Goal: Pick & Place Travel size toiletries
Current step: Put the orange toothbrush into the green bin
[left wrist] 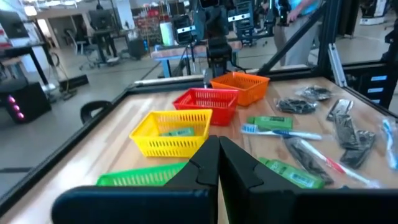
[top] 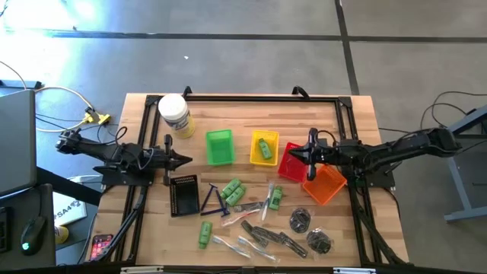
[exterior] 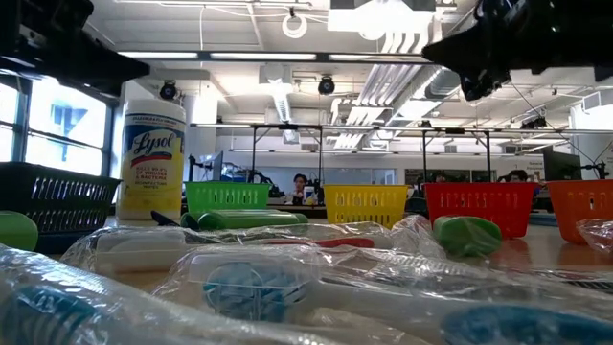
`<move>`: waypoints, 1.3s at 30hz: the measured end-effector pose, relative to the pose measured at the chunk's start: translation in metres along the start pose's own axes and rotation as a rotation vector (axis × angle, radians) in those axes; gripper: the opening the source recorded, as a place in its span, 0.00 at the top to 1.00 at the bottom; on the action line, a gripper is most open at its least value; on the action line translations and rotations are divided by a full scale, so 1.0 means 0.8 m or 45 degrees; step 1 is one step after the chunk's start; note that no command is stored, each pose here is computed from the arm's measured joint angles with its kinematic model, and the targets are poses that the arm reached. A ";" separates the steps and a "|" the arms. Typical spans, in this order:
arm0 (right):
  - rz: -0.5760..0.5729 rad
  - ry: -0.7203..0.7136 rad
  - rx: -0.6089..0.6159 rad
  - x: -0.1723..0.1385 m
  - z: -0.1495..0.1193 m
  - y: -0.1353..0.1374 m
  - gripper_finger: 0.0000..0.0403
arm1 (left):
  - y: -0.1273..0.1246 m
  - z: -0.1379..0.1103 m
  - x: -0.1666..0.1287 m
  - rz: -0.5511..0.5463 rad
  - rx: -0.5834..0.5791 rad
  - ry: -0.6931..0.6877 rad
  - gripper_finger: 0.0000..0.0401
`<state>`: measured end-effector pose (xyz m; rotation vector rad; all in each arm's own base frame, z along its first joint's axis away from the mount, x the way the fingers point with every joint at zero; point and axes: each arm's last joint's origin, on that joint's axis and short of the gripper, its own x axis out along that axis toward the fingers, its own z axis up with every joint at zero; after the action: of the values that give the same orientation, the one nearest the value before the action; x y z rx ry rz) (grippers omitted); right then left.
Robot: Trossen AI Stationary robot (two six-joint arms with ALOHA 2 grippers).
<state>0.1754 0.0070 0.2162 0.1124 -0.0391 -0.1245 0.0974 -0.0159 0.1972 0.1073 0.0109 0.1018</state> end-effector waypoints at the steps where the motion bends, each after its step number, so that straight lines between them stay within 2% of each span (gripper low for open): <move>1: 0.011 0.025 -0.004 0.006 0.006 0.002 0.99 | 0.000 0.001 0.000 0.005 0.004 -0.010 1.00; 4: 0.026 0.152 0.009 0.026 0.027 0.010 0.99 | 0.001 0.005 0.000 0.013 0.006 -0.046 1.00; 8: 0.044 0.440 0.020 0.063 0.056 0.023 0.99 | 0.001 0.004 0.000 0.013 0.005 -0.042 1.00; 13: 0.074 0.729 -0.045 0.113 0.065 0.054 0.99 | 0.001 0.004 0.000 0.013 -0.035 -0.043 1.00; 16: 0.103 0.802 -0.133 0.143 0.055 0.079 0.99 | 0.001 0.004 0.000 0.013 -0.061 -0.043 1.00; 20: 0.221 0.882 -0.266 0.179 0.029 0.114 0.99 | 0.001 0.003 0.000 0.012 -0.070 -0.034 1.00; 25: 0.349 1.007 -0.286 0.214 -0.008 0.148 0.98 | 0.001 0.003 0.000 0.012 -0.088 -0.034 1.00; 28: 0.416 1.048 -0.278 0.233 -0.027 0.163 0.90 | 0.001 0.003 0.000 0.012 -0.088 -0.034 1.00; 36: 0.474 1.105 -0.293 0.267 -0.068 0.201 0.50 | 0.001 0.003 0.000 0.012 -0.095 -0.031 1.00; 39: 0.495 1.113 -0.307 0.270 -0.081 0.213 0.41 | 0.001 0.003 0.000 0.011 -0.107 -0.031 1.00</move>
<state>0.4130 0.1550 0.1780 -0.0896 0.8215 0.3147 0.0975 -0.0157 0.1997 0.0248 -0.0180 0.1098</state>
